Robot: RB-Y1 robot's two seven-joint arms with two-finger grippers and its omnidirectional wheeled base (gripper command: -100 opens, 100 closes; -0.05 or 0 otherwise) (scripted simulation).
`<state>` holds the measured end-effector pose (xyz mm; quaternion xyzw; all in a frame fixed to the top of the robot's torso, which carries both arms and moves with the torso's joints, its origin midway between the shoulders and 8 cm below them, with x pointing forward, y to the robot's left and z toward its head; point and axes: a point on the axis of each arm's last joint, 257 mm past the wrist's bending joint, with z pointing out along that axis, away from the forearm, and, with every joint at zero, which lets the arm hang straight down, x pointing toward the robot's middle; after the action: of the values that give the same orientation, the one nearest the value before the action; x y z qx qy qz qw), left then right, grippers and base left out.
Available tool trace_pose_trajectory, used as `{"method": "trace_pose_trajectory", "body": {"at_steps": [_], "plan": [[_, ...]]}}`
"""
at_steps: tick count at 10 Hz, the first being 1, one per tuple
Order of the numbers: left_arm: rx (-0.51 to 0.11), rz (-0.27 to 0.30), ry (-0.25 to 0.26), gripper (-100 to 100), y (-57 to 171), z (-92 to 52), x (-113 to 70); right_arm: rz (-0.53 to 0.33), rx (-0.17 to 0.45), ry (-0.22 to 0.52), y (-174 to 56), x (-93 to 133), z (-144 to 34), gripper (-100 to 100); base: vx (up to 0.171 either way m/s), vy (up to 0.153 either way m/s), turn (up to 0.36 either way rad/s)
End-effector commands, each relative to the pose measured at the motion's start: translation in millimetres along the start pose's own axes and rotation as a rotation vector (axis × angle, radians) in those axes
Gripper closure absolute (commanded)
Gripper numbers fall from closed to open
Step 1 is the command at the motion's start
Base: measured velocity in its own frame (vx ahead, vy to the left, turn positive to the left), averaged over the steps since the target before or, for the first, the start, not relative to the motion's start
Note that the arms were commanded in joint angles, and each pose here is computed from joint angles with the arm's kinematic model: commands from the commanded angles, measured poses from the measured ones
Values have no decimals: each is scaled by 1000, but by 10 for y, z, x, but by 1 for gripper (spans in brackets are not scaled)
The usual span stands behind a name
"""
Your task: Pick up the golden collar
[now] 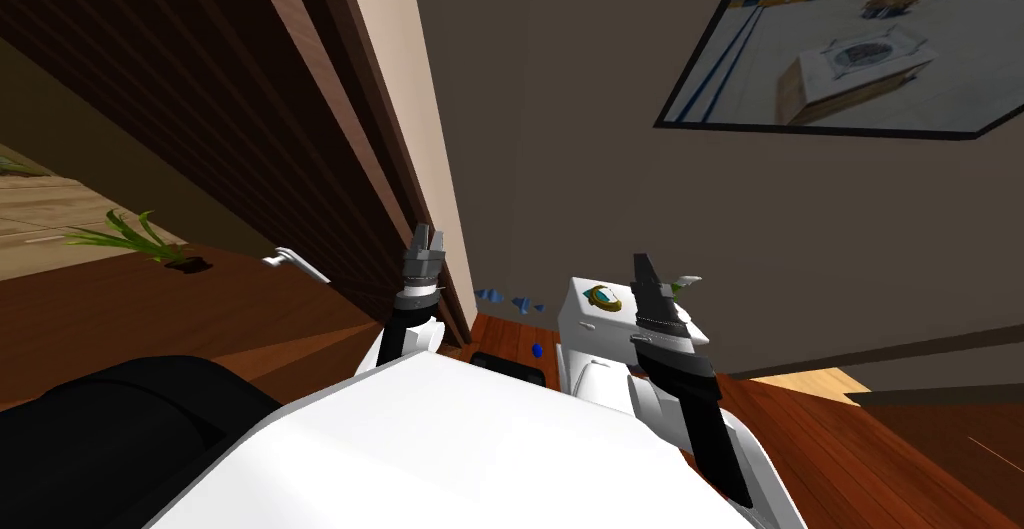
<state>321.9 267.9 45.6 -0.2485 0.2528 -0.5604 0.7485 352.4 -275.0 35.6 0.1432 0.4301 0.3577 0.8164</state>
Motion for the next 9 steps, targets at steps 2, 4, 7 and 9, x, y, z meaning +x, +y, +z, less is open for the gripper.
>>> {"method": "trace_pose_trajectory", "body": {"at_steps": [2,4,7,9], "plan": [[0,0,0,0,0,0,0,-112,50,42,-144,65,-20,-100,-22,-48,67],[0,0,0,0,0,0,0,-193,81,70,-231,100,-43,-100,-24,-53,93],[0,0,0,0,0,0,0,-303,118,103,-342,135,-75,-100,-28,-55,81],[0,0,0,0,0,0,0,-378,155,135,-449,163,-112,-100,-17,-20,63]]}}
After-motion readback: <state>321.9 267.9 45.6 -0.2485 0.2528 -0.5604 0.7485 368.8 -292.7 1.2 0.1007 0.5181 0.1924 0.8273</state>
